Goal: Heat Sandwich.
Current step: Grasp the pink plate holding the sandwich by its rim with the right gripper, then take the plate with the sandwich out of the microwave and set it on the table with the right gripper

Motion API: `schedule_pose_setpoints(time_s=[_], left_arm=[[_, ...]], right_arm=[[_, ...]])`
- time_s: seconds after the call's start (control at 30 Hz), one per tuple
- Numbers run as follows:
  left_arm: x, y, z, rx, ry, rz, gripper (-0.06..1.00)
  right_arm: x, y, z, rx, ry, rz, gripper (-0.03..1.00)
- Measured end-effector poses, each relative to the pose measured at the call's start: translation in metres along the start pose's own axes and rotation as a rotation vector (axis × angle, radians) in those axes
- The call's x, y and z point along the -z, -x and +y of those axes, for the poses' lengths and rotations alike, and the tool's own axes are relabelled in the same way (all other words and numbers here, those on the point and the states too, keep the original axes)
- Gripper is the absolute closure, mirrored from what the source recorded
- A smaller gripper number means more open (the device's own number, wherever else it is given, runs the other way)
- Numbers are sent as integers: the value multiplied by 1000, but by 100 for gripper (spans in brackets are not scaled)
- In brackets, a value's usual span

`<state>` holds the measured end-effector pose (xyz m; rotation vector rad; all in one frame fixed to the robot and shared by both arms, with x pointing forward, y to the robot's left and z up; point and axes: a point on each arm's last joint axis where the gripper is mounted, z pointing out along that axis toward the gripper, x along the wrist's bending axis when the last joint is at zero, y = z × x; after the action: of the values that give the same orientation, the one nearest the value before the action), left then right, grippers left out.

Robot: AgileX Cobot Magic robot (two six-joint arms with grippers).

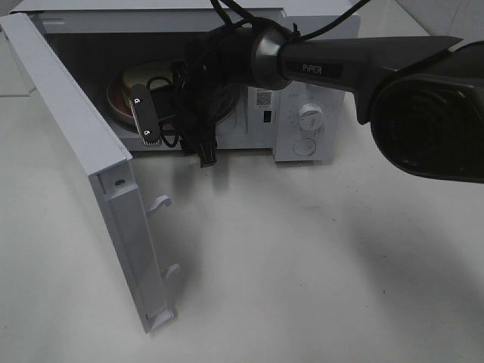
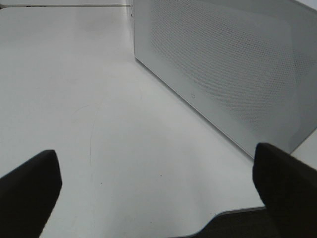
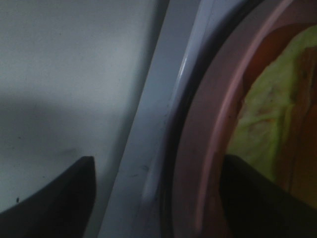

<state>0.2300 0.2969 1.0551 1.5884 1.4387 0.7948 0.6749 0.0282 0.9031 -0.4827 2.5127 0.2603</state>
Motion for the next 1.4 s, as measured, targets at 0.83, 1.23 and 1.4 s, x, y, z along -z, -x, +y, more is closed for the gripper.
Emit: schedule_pose_setpoints(time_s=[0.83,1.23,1.4], left_arm=[[0,0,0,0,0,0,-3],[0,0,0,0,0,0,-3],[0,0,0,0,0,0,-3]], right_arm=[[10,1,1,-7,-1,11,90],[30,-4,-1,51,20,53,90],[42,-10,-7,79,47,79,90]])
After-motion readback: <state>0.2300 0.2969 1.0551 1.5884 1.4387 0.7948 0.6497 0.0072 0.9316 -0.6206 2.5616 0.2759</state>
